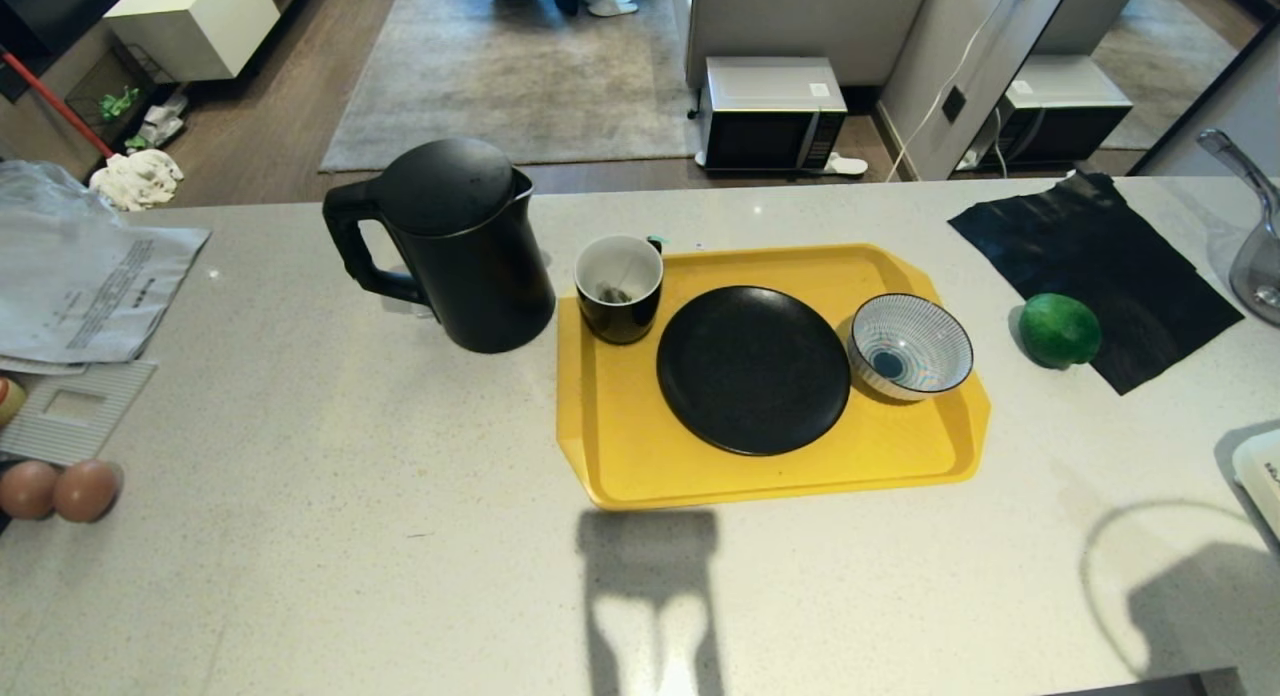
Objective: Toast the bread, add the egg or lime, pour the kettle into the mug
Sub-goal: Put the bread slices in the toaster
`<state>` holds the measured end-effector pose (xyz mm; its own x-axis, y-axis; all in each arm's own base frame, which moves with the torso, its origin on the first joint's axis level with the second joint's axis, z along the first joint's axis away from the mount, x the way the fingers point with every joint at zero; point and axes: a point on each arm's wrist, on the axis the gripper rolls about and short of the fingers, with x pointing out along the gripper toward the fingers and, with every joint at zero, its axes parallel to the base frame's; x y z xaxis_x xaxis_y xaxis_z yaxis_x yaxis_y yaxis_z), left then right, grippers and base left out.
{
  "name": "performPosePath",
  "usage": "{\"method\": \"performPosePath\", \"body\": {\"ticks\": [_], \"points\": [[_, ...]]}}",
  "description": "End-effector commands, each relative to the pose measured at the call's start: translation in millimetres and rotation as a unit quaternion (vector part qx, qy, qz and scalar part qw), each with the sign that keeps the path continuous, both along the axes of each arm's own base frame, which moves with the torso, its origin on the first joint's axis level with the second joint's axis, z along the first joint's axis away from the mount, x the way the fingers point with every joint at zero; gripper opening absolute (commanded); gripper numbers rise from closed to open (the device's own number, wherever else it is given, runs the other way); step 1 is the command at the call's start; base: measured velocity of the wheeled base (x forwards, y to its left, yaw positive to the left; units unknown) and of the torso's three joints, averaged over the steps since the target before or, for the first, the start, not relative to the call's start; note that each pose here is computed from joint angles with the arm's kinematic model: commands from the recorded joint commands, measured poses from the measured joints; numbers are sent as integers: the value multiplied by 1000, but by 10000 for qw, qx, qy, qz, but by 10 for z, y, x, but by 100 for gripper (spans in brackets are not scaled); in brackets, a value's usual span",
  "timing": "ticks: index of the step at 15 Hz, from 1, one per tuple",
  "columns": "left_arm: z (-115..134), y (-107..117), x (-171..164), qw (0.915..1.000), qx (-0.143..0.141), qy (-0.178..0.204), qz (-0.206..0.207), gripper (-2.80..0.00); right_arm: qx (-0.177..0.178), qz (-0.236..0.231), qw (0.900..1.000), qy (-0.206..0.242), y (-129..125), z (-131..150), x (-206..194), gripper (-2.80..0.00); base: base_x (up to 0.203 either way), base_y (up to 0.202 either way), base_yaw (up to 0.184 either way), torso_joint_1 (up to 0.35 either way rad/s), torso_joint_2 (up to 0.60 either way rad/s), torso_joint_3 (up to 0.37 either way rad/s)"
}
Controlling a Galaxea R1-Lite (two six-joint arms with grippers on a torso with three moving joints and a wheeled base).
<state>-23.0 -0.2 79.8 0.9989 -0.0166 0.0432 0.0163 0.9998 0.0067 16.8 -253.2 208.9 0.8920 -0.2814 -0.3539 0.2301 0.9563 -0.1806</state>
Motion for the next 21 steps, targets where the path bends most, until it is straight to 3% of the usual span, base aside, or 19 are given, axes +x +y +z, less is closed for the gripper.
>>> {"method": "performPosePath", "body": {"ticks": [1,9,12,16,21], "points": [[-47,0,11,10000,0,70,-1,-280,-37,54,10000,0,21,-19,0,-280,0,0,0,0,0,0],[-47,0,11,10000,0,70,-1,-280,-15,74,10000,23,117,-59,1,-280,0,0,0,0,0,0],[-47,0,11,10000,0,70,-1,-280,-271,268,9992,154,72,-162,0,-280,0,0,0,0,0,0],[-47,0,11,10000,0,70,-1,-280,-329,286,9989,167,-16,-164,3,-280,0,0,0,0,0,0],[-47,0,11,10000,0,70,-1,-280,-738,387,9965,25,-233,64,11,-280,0,0,0,0,0,0]]}}
